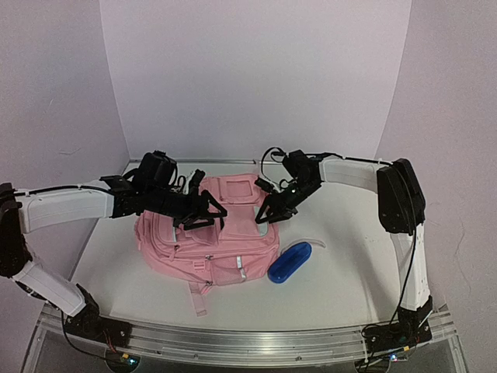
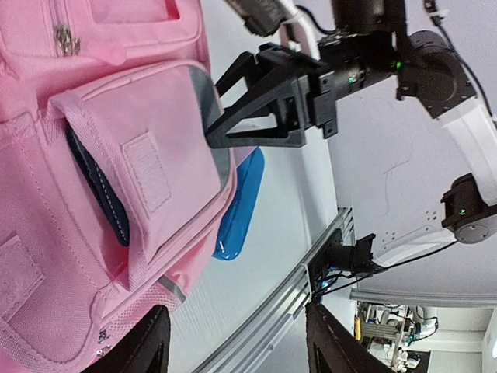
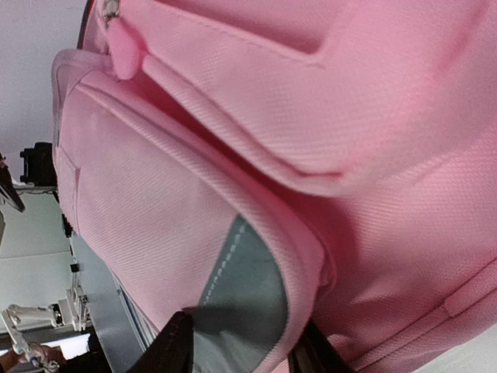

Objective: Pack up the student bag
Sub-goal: Place the personal item in the student bag.

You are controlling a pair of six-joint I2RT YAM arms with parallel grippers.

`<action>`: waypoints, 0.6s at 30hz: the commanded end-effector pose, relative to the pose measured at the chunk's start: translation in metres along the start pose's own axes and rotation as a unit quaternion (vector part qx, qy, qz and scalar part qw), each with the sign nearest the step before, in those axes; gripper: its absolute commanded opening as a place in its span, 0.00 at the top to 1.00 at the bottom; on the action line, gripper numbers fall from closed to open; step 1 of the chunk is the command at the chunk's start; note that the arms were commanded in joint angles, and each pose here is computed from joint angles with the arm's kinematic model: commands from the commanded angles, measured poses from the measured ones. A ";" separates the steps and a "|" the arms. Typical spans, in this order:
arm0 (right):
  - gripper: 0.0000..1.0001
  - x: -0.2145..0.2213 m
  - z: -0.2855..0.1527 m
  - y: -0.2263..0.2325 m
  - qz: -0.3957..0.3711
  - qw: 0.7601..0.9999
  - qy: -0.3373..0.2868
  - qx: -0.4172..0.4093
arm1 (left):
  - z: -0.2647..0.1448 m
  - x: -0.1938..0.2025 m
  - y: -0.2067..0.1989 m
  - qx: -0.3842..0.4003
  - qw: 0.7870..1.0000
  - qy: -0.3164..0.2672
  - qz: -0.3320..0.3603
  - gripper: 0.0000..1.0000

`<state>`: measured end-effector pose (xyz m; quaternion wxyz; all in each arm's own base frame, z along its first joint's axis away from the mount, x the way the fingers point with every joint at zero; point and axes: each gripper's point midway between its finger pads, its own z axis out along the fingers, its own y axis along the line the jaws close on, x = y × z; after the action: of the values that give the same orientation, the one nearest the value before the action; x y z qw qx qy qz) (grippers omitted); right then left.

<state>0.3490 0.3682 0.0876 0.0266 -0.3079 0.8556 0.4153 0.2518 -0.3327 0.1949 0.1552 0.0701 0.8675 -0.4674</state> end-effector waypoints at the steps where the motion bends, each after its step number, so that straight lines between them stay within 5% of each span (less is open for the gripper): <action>1: 0.52 0.002 0.010 0.002 -0.019 1.000 0.007 0.019 | -0.014 -0.013 0.002 -0.008 0.999 -0.041 -0.013 0.40; 12: 0.46 0.004 0.003 0.007 -0.034 0.999 0.005 0.026 | 0.004 -0.062 0.038 0.011 0.993 -0.091 -0.076 0.42; 18: 0.46 0.003 0.006 0.002 -0.035 0.999 0.006 0.034 | 0.034 -0.078 0.044 0.033 0.995 -0.059 -0.069 0.41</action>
<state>0.3453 0.3710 0.0920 0.0351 -0.3233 0.8513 0.4117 0.3237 -0.3111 0.1466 0.1587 -0.0456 0.8703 -0.4641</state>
